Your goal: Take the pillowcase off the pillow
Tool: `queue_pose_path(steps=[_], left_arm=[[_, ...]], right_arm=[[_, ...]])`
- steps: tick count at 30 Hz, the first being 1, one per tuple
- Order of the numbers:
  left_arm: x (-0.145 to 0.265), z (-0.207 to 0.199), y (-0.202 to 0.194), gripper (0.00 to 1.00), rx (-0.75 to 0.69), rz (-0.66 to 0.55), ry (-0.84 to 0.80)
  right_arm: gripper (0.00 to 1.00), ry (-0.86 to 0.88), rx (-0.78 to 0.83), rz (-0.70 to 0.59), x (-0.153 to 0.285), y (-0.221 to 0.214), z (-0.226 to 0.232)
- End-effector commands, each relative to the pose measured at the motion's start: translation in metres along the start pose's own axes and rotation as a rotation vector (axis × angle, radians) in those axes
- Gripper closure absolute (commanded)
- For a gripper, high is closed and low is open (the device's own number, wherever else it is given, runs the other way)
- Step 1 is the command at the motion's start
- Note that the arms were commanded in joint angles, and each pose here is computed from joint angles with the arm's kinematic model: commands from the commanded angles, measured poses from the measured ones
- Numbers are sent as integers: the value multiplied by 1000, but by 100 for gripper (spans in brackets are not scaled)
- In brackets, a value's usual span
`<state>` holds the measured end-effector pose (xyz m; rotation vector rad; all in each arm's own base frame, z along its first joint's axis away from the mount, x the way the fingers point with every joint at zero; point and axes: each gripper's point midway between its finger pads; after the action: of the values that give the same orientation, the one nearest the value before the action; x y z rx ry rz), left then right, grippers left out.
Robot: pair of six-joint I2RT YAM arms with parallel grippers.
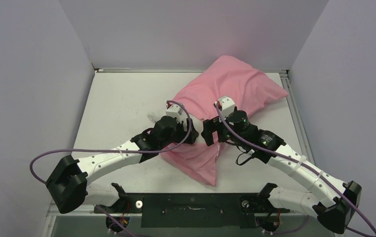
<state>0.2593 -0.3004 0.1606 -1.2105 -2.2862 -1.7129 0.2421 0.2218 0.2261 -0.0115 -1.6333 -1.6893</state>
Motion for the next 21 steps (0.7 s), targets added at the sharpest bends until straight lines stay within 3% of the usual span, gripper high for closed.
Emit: queue_pose_path(steps=[1, 5, 8, 18, 21], left_arm=[[-8, -10, 18, 33, 6, -57, -50], [-5, -14, 25, 76, 1, -71, -70], [-1, -15, 29, 97, -6, -76, -79], [9, -13, 43, 100, -10, -92, -96], [8, -10, 49, 100, -7, -96, -91]], right_arm=[[1, 138, 83, 54, 6, -21, 22], [6, 233, 163, 73, 0, -30, 40], [10, 279, 223, 83, -7, -34, 51], [41, 396, 377, 148, -32, -44, 75], [63, 420, 384, 177, -35, -50, 79]])
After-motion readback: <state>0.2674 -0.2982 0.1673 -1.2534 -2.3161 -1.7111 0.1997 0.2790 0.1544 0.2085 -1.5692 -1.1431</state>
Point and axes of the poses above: each gripper's point midway between its finger pads, its own x axis back along the fingers, its own z axis along the line the jaws close on, y = z × x, and after that the axes turned 4 degrees about -x, right-handed
